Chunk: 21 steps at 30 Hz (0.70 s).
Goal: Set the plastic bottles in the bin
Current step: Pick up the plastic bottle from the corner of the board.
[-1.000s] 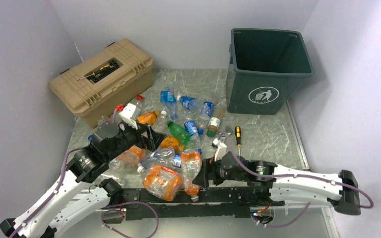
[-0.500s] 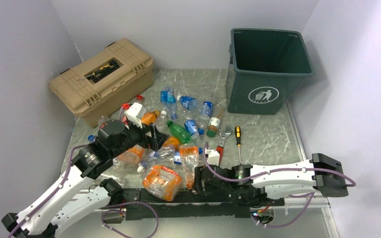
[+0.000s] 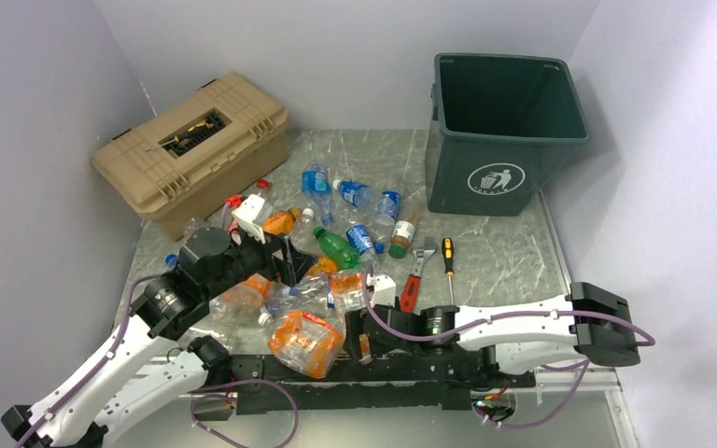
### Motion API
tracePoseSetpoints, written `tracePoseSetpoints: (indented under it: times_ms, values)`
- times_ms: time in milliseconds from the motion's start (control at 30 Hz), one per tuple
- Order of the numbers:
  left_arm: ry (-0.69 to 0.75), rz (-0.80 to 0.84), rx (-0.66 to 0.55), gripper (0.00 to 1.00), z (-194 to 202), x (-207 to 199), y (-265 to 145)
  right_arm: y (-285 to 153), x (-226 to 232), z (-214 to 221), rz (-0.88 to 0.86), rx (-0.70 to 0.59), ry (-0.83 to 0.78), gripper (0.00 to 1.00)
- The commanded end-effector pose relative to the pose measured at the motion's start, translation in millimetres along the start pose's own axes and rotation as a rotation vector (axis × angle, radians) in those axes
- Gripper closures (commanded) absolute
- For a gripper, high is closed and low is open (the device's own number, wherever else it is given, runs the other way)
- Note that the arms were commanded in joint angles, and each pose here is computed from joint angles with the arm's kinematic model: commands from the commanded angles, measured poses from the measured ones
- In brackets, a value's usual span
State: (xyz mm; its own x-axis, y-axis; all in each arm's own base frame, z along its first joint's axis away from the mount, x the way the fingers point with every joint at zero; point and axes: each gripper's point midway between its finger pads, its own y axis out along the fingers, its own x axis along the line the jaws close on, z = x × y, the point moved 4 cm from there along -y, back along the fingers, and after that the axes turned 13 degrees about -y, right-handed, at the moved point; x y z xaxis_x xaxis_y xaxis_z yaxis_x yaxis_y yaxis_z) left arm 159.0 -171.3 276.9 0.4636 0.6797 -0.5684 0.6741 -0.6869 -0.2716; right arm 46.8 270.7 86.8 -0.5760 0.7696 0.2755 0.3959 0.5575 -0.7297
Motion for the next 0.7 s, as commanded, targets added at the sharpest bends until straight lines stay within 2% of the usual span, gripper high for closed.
tracePoseSetpoints:
  times_ms: [0,100,233,400,533,600,667]
  values:
    - [0.011,0.067,-0.047,0.02,-13.8,-14.7,-6.0,1.4,14.6,-23.4,-0.029,-0.086,-0.017,0.08]
    - [0.009,0.073,-0.047,0.02,-14.0,-15.8,-6.0,10.5,6.3,-19.9,0.009,-0.060,-0.003,0.11]
    - [0.008,0.068,-0.044,0.02,-13.3,-14.9,-6.0,19.6,-6.4,-16.8,0.015,-0.056,0.047,0.22]
    - [0.005,0.072,-0.043,0.02,-12.7,-15.2,-5.3,21.8,-1.2,-21.8,-0.005,-0.067,0.015,0.35]
    - [0.003,0.070,-0.037,0.02,-12.2,-15.2,-5.1,24.2,0.0,-22.1,-0.003,-0.060,-0.005,0.51]
    - [0.002,0.071,-0.040,0.02,-12.3,-15.1,-5.6,21.0,-0.9,-26.3,0.008,-0.074,-0.007,0.63]
    - [-0.001,0.073,-0.048,0.03,-12.7,-15.2,-5.7,10.2,0.3,-36.3,0.000,-0.112,-0.023,0.68]
